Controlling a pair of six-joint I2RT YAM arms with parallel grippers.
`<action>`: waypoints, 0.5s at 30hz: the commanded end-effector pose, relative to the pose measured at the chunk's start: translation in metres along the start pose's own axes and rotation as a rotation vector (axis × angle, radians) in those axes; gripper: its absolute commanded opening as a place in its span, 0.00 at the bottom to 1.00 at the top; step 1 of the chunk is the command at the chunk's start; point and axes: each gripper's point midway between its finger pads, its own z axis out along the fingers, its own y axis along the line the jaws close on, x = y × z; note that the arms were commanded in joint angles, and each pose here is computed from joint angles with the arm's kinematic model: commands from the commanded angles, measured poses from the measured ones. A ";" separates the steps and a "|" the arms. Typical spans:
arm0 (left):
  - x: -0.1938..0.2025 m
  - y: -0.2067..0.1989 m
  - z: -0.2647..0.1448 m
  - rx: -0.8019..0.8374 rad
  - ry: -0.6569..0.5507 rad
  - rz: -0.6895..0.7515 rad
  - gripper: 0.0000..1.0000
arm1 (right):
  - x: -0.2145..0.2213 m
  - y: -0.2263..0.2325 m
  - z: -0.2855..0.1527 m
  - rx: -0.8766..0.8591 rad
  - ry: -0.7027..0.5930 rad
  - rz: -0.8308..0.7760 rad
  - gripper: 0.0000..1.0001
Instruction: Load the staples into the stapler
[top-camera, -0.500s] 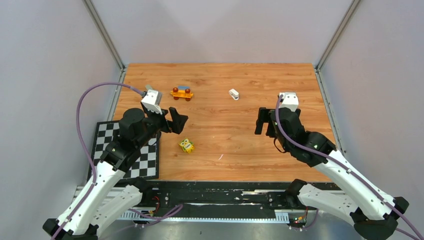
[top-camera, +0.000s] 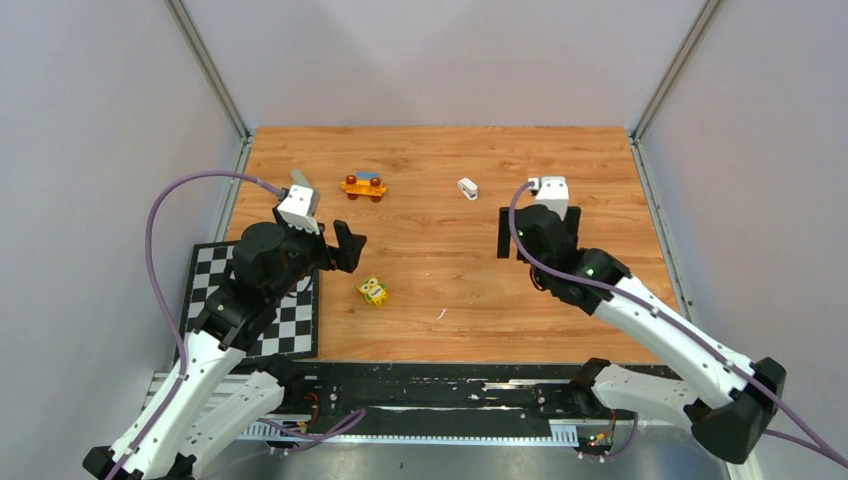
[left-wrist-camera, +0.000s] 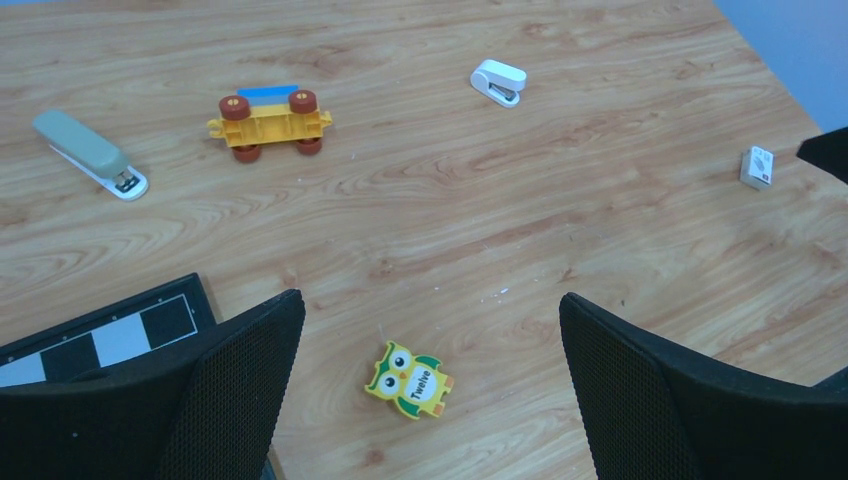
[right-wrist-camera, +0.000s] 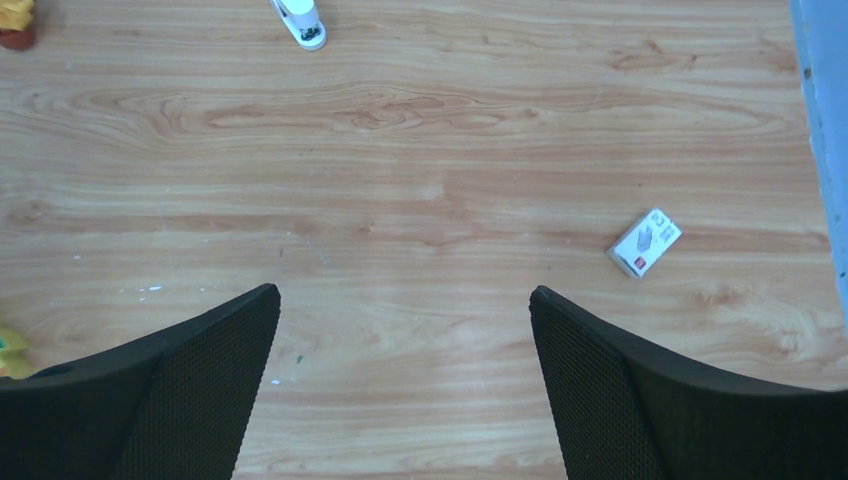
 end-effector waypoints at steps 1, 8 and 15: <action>0.005 0.004 -0.001 -0.017 0.014 0.032 1.00 | -0.015 0.013 0.033 -0.033 0.004 -0.108 0.97; 0.009 0.007 -0.003 -0.033 0.014 0.029 1.00 | -0.014 -0.008 0.099 0.013 0.166 -0.156 0.81; 0.009 0.008 -0.006 -0.042 0.011 0.048 1.00 | -0.011 -0.053 0.141 0.032 0.263 -0.080 0.69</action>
